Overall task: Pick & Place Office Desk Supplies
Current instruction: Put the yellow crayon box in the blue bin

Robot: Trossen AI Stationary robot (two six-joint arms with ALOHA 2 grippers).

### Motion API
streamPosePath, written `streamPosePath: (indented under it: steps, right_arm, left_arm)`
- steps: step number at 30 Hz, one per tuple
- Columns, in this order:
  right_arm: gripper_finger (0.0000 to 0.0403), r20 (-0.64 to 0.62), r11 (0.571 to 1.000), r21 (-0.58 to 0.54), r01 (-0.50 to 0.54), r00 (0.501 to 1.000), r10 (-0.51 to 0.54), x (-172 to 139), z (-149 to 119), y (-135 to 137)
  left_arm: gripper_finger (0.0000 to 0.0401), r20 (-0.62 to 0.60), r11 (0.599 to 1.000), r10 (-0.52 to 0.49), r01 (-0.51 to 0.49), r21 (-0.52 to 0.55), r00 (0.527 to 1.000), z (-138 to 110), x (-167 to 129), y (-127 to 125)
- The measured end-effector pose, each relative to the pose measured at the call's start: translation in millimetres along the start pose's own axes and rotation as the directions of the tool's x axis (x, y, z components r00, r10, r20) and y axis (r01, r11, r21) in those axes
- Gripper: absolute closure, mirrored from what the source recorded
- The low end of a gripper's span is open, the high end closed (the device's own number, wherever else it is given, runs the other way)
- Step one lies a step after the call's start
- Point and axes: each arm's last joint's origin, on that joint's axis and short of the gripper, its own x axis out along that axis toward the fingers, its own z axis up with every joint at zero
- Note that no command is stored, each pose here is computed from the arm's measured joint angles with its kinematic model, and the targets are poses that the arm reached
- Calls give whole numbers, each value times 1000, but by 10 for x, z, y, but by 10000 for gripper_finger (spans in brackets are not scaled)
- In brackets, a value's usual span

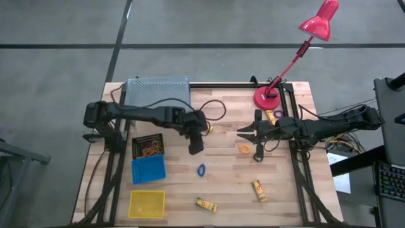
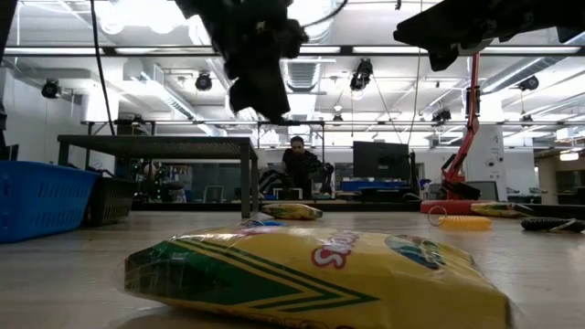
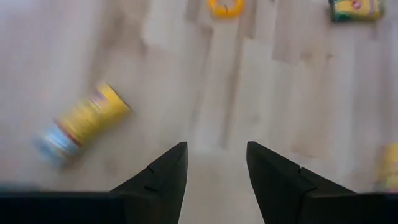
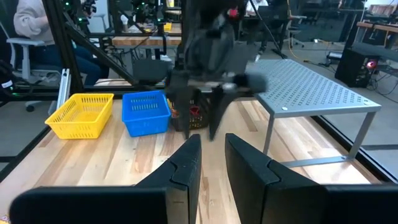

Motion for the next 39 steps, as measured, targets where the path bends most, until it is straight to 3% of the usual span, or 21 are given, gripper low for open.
streamPosePath:
  steps: [4, 6, 11, 14, 16, 17, 19, 22, 23, 24, 25, 29, 35, 39]
  right_arm:
    - [335, -1, 1000, 0, 0, 1000, 0, 1, -1, 0]
    - [335, 0, 1000, 0, 0, 1000, 0, 0, 0, 0]
    - [335, 0, 1000, 1, 0, 1000, 0, 1, 0, 0]
    - [335, 0, 1000, 0, 0, 1000, 0, 1, 0, 0]
    - [335, 0, 1000, 1, 0, 1000, 0, 0, 0, 0]
    - [335, 0, 1000, 0, 0, 1000, 0, 0, 0, 0]
    - [335, -1, 1000, 0, 0, 1000, 0, 1, -1, 0]
    - [335, 0, 1000, 0, 0, 1000, 0, 0, 0, 0]
    - [335, 0, 1000, 0, 0, 1000, 0, 0, 0, 0]
    - [335, 0, 1000, 1, 0, 1000, 0, 0, 0, 0]
    - [335, 0, 1000, 1, 0, 1000, 0, 0, -1, 0]
    - [335, -1, 1000, -1, 0, 1000, 0, 0, -1, 0]
    - [335, -31, 998, -61, -1, 1000, -1, -1, -31, -1]
    - [335, -30, 998, -59, 1, 1000, -2, 1, -30, -2]
  left_arm:
    - [232, 70, 972, 47, -62, 225, 996, 151, -122, 9]
    - [232, 99, 955, 57, -84, 285, 993, 221, -178, -9]
    - [232, 63, 993, 111, -112, 18, 992, 319, -220, 125]
    - [232, 38, 957, 99, -85, -279, 994, 365, -202, 250]
    - [233, 50, 846, 74, -36, -532, 996, 383, -211, 306]
    - [234, 74, 759, 75, -9, -651, 994, 401, -212, 323]
    - [239, 111, 547, 88, 45, -836, 990, 438, -220, 367]
    - [248, 136, 207, 162, 101, -973, 977, 459, -225, 404]
    - [251, 142, 119, 201, 120, -986, 969, 463, -227, 414]
    - [255, 154, 61, 238, 143, -988, 959, 472, -229, 419]
    - [260, 168, 32, 268, 165, -986, 949, 485, -225, 426]
    - [271, 171, -1, 299, 179, -984, 939, 517, -55, 462]
    - [266, 10, -163, 192, 42, -986, 981, 395, 285, 485]
    - [264, -110, -314, 155, -56, -948, 982, 300, 355, 502]
